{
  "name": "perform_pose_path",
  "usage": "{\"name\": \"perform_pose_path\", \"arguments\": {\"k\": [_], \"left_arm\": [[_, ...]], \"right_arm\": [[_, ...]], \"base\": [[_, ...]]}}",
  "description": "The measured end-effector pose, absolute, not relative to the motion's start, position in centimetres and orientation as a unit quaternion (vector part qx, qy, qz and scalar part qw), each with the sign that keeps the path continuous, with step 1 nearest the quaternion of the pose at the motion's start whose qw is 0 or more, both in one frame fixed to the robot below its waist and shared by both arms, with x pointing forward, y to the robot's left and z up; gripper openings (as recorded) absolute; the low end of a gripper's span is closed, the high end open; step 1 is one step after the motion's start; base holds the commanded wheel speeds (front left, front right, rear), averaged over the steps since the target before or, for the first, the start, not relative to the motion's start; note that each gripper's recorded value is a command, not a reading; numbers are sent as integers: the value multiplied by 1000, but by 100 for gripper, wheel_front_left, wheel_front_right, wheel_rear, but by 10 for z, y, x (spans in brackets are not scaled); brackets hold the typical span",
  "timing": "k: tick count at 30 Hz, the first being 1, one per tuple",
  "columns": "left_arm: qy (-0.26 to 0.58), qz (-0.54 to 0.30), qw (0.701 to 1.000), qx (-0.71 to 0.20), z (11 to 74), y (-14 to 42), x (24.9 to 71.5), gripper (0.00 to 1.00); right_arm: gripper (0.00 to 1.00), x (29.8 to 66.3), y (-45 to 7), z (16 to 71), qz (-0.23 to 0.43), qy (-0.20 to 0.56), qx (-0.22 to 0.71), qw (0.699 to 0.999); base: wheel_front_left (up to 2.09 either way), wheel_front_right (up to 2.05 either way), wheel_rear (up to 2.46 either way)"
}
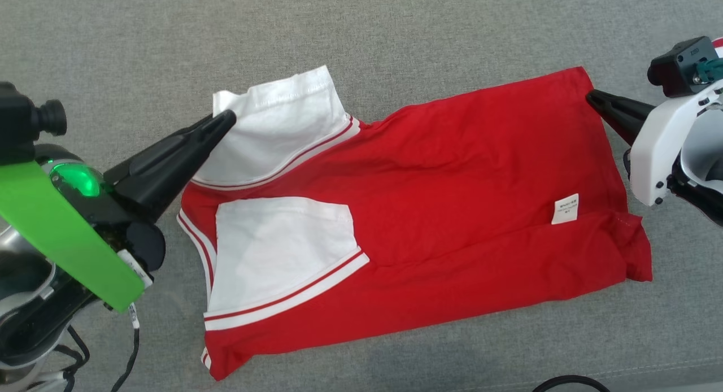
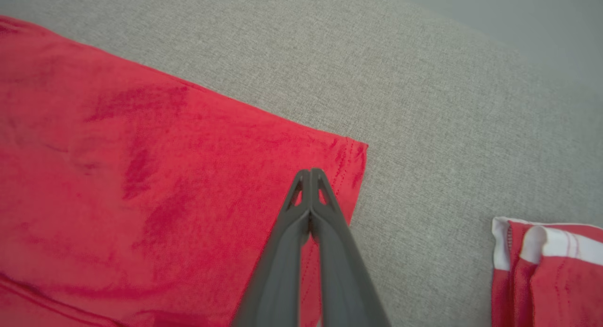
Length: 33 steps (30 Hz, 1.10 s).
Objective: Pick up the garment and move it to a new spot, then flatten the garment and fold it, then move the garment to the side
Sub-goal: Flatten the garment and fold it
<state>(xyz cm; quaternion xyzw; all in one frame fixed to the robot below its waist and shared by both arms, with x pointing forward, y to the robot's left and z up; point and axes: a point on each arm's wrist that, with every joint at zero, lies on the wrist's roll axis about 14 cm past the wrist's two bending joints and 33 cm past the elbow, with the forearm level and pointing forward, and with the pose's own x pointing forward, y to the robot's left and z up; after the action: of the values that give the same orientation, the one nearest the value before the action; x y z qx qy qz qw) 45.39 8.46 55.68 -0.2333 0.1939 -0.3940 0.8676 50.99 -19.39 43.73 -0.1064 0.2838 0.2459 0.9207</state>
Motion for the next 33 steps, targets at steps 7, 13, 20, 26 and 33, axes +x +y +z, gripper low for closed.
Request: {"name": "perform_pose_path", "arguments": {"k": [7, 13, 20, 26, 33], "left_arm": [[202, -391, 866, -237, 555, 85, 444, 0], [203, -400, 861, -239, 555, 80, 445, 0], [207, -394, 865, -232, 552, 83, 446, 0], [206, -391, 867, -233, 552, 82, 448, 0], [210, -366, 889, -179, 539, 93, 474, 0]], "right_arm": [[98, 514, -212, 435, 213, 285, -116, 927], [100, 525, -201, 415, 206, 308, -111, 922], [100, 539, -184, 402, 207, 311, -99, 922], [100, 540, -190, 407, 199, 303, -103, 926], [100, 539, -197, 415, 192, 289, -99, 932]], "base": [[0, 0, 0], [0, 0, 0], [0, 0, 0], [0, 0, 0], [0, 0, 0]]}}
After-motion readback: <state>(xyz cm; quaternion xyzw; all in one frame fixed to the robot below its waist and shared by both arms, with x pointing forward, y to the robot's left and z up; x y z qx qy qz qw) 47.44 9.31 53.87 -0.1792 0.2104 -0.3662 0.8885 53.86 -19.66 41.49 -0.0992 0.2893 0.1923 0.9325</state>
